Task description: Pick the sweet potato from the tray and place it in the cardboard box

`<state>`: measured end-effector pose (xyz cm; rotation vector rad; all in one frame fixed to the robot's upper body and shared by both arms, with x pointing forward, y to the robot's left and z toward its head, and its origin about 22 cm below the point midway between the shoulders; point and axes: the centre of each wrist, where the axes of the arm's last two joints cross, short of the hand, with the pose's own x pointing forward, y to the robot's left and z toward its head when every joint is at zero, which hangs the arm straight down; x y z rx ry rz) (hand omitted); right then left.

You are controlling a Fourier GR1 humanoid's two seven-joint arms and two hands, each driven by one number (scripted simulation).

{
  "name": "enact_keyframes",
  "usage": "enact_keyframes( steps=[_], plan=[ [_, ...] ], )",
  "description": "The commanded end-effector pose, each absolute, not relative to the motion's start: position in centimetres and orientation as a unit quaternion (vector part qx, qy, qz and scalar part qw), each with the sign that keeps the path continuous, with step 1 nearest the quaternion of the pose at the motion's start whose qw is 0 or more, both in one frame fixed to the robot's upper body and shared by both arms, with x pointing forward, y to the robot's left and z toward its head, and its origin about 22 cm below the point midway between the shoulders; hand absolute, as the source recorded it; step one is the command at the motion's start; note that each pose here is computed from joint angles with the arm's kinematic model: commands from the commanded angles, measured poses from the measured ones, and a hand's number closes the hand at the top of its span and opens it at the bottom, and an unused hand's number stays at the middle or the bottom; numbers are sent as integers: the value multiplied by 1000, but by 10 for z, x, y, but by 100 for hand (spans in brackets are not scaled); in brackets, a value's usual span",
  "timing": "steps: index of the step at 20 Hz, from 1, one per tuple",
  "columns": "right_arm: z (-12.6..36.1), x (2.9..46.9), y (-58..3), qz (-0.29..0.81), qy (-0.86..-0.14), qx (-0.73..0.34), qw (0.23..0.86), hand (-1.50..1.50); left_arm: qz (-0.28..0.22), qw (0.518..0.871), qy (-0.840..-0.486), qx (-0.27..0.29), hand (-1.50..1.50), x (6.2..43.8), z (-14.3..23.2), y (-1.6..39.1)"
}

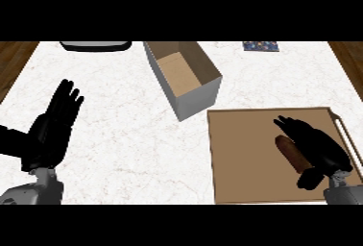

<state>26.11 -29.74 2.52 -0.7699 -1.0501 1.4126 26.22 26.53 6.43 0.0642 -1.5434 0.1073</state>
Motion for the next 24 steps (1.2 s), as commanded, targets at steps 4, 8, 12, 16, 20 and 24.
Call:
enact_keyframes(
  steps=[4, 8, 12, 16, 20, 24],
  plan=[
    [25, 245, -302, 606, -456, -335, 559, -150, 53, 712, -699, 46, 0, 259, 74, 267],
    [1, 257, -312, 617, -456, -332, 549, 150, 57, 717, -694, 27, 0, 263, 70, 270],
    [11, 253, -296, 643, -469, -343, 498, 150, 60, 710, -701, 36, 0, 262, 60, 252],
    [10, 263, -292, 634, -484, -365, 479, 150, 43, 714, -698, 23, 0, 245, 49, 265],
    [23, 256, -293, 626, -513, -382, 446, 150, 46, 716, -695, 36, 0, 268, 43, 267],
    [34, 255, -113, 611, -595, -295, 431, 150, 26, 717, -697, 4, 0, 268, 50, 246]
  ],
)
